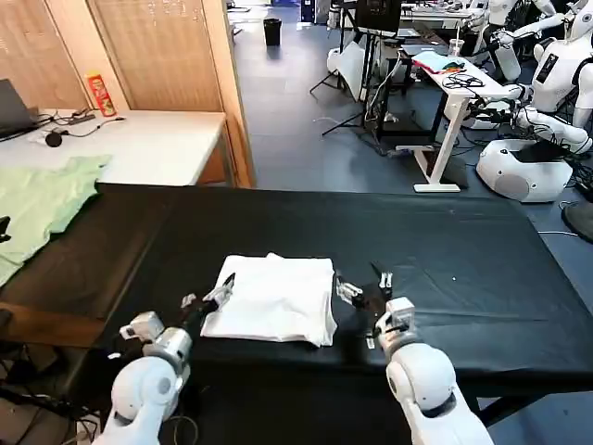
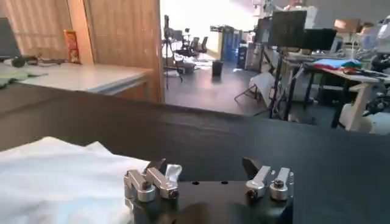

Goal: Fold and organize the clothes.

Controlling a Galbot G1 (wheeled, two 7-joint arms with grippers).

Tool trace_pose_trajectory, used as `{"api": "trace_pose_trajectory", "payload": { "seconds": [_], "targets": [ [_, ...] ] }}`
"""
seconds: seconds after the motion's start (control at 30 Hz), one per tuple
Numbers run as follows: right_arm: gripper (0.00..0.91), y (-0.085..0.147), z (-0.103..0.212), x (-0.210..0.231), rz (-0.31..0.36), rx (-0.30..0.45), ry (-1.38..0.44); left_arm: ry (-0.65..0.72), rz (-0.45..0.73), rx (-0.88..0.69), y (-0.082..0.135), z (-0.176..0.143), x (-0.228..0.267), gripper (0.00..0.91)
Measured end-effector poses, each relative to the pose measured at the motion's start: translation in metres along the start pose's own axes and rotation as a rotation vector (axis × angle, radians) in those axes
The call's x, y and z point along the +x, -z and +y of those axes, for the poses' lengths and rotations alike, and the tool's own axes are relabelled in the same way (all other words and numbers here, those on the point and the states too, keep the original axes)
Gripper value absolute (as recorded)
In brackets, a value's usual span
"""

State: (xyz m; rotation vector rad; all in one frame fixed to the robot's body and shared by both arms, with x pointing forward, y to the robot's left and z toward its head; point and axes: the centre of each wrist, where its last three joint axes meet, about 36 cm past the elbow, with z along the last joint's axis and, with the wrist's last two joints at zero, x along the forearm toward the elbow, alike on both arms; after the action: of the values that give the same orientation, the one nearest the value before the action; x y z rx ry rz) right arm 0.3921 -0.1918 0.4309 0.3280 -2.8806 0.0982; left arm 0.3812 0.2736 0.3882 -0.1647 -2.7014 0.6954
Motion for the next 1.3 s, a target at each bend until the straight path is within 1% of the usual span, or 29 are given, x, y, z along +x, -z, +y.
{"api": "trace_pose_trajectory", "payload": {
  "seconds": [0.03,0.07,0.13,0.17,0.2,0.23,0.27,0.3,0.33,0.6,0.67,0.77,0.93,1.1,1.23,1.3],
  "targets": [
    [0.878,0.000,0.000,0.001,-0.001,0.000,0.000,0.001,0.005,0.008,-0.001,0.001,0.000,0.878],
    [0.878,0.001,0.000,0.001,-0.002,-0.001,0.001,0.002,0.010,0.013,-0.002,0.002,0.000,0.809],
    [0.878,0.001,0.001,0.003,-0.004,-0.002,0.003,0.007,0.024,0.022,-0.004,0.004,0.000,0.624],
    [0.878,0.001,0.001,0.003,-0.004,-0.002,0.003,0.009,0.029,0.028,-0.005,0.005,-0.001,0.351],
    [0.878,0.001,0.001,0.003,-0.003,-0.003,0.003,0.009,0.036,0.035,-0.006,0.006,-0.001,0.244],
    [0.878,0.001,0.002,0.003,-0.003,-0.004,0.003,0.009,0.041,0.045,-0.007,0.007,-0.001,0.156],
    [0.878,0.000,0.002,0.003,-0.002,-0.005,0.004,0.006,0.048,0.056,-0.008,0.008,-0.001,0.117],
    [0.878,0.000,0.002,0.004,-0.002,-0.005,0.004,0.004,0.055,0.065,-0.008,0.009,-0.001,0.039],
    [0.878,0.000,0.002,0.004,-0.002,-0.006,0.005,0.002,0.061,0.075,-0.009,0.009,-0.001,0.000],
    [0.878,0.000,0.004,0.004,-0.008,-0.011,0.009,-0.008,0.066,0.138,-0.006,0.012,-0.003,0.000],
    [0.878,0.000,0.005,0.005,-0.009,-0.012,0.007,-0.011,0.061,0.129,-0.003,0.010,-0.002,0.000],
    [0.878,0.000,0.003,0.006,-0.012,-0.014,-0.002,0.020,0.032,0.068,0.001,0.007,-0.001,0.000],
    [0.878,-0.001,-0.003,0.011,-0.008,-0.011,-0.019,0.072,-0.049,-0.097,0.025,0.010,0.003,0.000],
    [0.878,-0.003,-0.012,0.017,-0.002,-0.006,-0.040,0.155,-0.082,-0.337,0.054,0.032,0.014,0.000],
    [0.878,-0.005,-0.014,0.019,0.002,-0.006,-0.046,0.224,-0.107,-0.532,0.084,0.051,0.028,0.000],
    [0.878,-0.005,-0.013,0.020,0.002,-0.008,-0.045,0.257,-0.126,-0.635,0.103,0.058,0.036,0.000]
  ]
}}
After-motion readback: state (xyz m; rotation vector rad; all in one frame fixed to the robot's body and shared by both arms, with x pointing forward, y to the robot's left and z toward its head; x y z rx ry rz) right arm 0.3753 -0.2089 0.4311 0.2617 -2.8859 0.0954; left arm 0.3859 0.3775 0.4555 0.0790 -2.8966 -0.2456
